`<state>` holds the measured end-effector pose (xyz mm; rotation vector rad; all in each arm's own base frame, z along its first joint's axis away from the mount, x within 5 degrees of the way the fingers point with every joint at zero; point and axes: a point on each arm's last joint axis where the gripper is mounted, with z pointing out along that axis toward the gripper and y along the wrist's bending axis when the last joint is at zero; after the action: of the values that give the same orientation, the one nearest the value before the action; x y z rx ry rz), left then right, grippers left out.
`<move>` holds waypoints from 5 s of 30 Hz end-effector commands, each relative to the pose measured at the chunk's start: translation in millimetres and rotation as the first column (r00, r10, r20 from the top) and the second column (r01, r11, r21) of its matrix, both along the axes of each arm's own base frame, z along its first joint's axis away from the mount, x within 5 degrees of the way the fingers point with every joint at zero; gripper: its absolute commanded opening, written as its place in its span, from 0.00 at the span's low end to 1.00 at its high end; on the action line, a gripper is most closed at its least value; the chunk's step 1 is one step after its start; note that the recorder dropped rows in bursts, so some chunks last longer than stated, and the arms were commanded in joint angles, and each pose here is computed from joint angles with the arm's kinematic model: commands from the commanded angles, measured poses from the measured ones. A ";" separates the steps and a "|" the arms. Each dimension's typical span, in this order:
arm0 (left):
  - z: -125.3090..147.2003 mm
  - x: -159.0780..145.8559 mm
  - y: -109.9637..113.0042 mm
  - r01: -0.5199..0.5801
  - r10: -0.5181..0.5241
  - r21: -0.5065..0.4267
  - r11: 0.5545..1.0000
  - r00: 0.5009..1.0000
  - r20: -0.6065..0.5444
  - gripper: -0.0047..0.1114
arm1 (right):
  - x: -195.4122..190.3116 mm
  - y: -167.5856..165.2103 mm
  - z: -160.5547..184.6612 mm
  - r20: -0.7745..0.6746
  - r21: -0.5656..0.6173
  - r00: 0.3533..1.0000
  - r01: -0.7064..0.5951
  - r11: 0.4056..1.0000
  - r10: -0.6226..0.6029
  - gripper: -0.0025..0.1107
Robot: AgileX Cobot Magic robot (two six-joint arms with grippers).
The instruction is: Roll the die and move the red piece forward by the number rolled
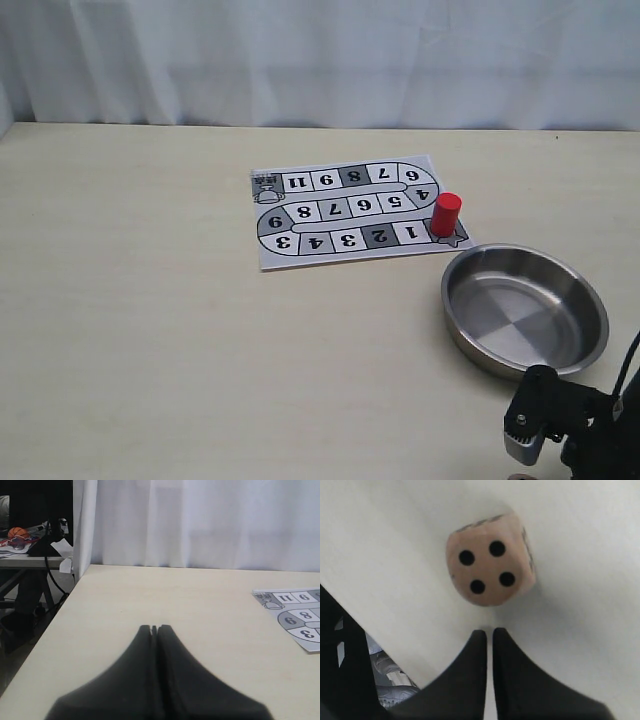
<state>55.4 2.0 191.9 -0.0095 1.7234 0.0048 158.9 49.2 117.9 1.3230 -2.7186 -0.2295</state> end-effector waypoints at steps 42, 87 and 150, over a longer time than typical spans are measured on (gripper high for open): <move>0.4 0.2 -0.3 0.002 -0.002 -0.010 1.000 1.000 0.010 0.04 | 177.9 35.3 95.5 0.401 0.385 0.584 0.591 0.709 -0.705 0.50; 0.5 0.2 -0.4 0.003 -0.002 -0.010 1.000 1.000 0.011 0.04 | 289.9 19.0 5.9 0.424 0.398 0.450 0.687 0.608 -0.786 0.51; 0.4 0.2 -0.4 0.002 -0.002 -0.010 1.000 1.000 0.010 0.04 | 275.6 98.9 -5.7 0.440 0.427 0.644 0.463 0.777 -0.625 0.06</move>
<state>55.4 2.0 191.8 -0.0082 1.7250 0.0063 436.1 148.9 114.4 0.5480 -3.7087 -0.3381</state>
